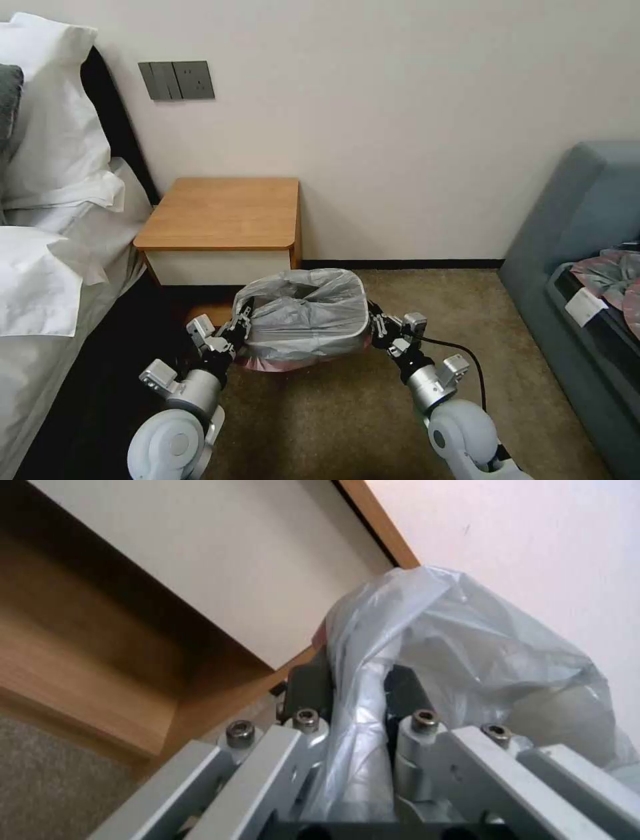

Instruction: Pick up the garbage bag from the table and place it over the trash can.

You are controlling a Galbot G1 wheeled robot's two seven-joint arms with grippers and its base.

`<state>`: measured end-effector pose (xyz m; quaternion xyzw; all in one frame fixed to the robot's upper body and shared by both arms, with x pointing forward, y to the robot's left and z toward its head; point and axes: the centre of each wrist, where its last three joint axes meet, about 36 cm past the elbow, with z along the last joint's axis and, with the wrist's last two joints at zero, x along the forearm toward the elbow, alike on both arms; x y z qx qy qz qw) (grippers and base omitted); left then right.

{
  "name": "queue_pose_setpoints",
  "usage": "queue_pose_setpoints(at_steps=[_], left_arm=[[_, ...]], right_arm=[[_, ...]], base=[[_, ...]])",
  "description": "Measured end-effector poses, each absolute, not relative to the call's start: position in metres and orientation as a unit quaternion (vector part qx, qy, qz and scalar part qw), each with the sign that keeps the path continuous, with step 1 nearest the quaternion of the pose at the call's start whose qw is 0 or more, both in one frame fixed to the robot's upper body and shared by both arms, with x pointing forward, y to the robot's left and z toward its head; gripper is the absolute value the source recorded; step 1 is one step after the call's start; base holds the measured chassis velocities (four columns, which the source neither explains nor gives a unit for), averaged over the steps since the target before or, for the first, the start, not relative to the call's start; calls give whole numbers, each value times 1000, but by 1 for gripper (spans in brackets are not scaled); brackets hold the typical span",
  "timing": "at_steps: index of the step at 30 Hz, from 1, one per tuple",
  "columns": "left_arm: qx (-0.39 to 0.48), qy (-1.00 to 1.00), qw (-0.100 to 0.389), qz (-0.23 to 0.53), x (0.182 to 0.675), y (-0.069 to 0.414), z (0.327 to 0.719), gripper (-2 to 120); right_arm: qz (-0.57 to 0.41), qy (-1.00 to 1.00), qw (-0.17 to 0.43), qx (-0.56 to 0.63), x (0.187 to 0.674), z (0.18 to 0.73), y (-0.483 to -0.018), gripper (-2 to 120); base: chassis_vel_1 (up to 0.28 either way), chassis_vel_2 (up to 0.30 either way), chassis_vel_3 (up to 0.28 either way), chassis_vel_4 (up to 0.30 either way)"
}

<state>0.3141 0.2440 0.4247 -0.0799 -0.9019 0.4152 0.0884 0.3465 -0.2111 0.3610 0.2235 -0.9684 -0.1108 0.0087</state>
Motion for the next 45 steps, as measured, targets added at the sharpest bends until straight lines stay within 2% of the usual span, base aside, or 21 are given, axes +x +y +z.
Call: queue_pose_setpoints(at_steps=[18, 20, 22, 24, 26, 28, 29, 33, 34, 37, 38, 40, 41, 43, 45], left_arm=[[-83, -898, 89, 423, 314, 245, 426, 6], [-82, -900, 89, 418, 314, 245, 426, 6], [-81, -901, 89, 417, 314, 245, 425, 6], [-77, -906, 89, 407, 314, 246, 423, 6], [-75, -908, 89, 404, 314, 247, 422, 6], [-70, -910, 87, 399, 314, 249, 422, 6], [-70, -910, 87, 399, 314, 249, 422, 6], [-60, -914, 85, 392, 311, 255, 421, 6], [-60, -914, 85, 392, 311, 255, 421, 6], [-56, -921, 81, 378, 310, 257, 423, 6], [-56, -921, 81, 378, 310, 257, 423, 6], [-54, -931, 76, 353, 310, 256, 423, 6], [-54, -931, 76, 353, 310, 256, 423, 6], [-60, -943, 71, 320, 309, 252, 422, 6], [-64, -949, 67, 303, 309, 249, 421, 6]], right_arm=[[-83, -972, -4, 220, 348, 354, -217, -1], [-87, -972, -3, 218, 343, 358, -217, 8], [-88, -972, -3, 218, 342, 358, -217, 10], [-98, -971, -3, 216, 335, 364, -221, 24], [-106, -971, -3, 215, 332, 366, -223, 27], [-156, -964, 0, 215, 327, 372, -226, 39], [-156, -964, 0, 215, 327, 372, -226, 39], [-284, -929, 14, 235, 325, 387, -228, 57], [-284, -929, 14, 235, 325, 387, -228, 57], [-338, -910, 8, 241, 325, 401, -232, 70], [-338, -910, 8, 241, 325, 401, -232, 70], [-339, -908, -6, 247, 324, 420, -237, 82], [-339, -908, -6, 247, 324, 420, -237, 82], [-317, -912, -20, 261, 325, 448, -238, 92], [-297, -915, -26, 273, 328, 464, -236, 96]], base=[[0, 0, 0, 0], [0, 0, 0, 0], [0, 0, 0, 0], [0, 0, 0, 0], [0, 0, 0, 0], [0, 0, 0, 0], [0, 0, 0, 0], [0, 0, 0, 0], [0, 0, 0, 0], [0, 0, 0, 0], [0, 0, 0, 0], [0, 0, 0, 0], [0, 0, 0, 0], [0, 0, 0, 0], [0, 0, 0, 0]])
